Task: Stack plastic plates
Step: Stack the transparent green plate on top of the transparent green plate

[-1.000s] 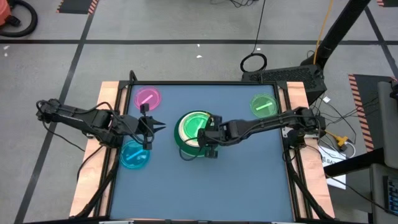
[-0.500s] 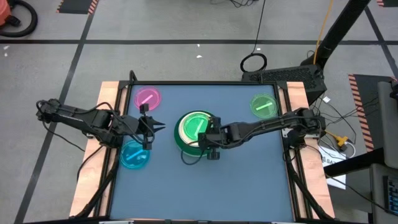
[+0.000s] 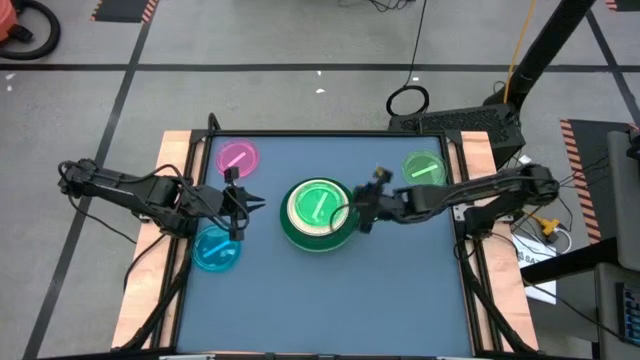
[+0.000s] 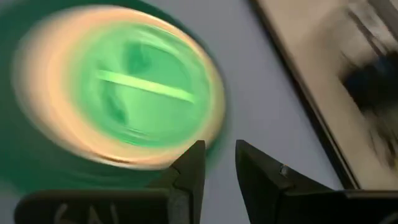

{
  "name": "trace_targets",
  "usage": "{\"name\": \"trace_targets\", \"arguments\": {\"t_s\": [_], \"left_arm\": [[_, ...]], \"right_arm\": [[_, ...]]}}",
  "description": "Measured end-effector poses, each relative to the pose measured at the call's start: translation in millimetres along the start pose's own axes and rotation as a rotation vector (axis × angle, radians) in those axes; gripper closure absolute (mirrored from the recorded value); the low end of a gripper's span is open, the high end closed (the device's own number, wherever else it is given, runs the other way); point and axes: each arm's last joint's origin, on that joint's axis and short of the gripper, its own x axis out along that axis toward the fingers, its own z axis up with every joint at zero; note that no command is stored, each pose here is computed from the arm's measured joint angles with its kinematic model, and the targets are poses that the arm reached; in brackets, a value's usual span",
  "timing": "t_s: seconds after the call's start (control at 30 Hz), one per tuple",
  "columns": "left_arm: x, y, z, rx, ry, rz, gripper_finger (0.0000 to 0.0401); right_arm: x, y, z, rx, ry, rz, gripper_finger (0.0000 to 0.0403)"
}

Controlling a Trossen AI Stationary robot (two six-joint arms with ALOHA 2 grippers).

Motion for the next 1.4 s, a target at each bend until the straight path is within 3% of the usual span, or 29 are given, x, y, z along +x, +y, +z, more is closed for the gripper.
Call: {"name": "trace_targets", "arguments": {"t_s": [0.23,0.37,0.5,0.87,1.4], "left_arm": [[0.1,0.0,0.0,0.000,0.000,0.000,0.0345],[0.1,0.0,1.0,0.007,-0.009,0.001,0.0345],[0.0,0.2,3.6,0.021,-0.035,0.002,0.0345],[1.4,4.1,5.0,0.054,-0.045,0.023,0.0345],[4.1,12.2,4.7,0.022,-0.037,0.062,0.0345]], "right_arm": [[19.4,-47.5,-73.5,0.513,0.154,-0.277,0.0319],[30.8,-63.8,-108.2,0.704,0.239,-0.371,0.0313],[39.5,-76.7,-121.2,0.844,0.315,-0.383,0.0303],[50.6,-110.0,-130.2,0.921,0.368,-0.456,0.0293],[89.2,-97.5,-149.0,0.818,0.529,-0.489,0.0293]]}}
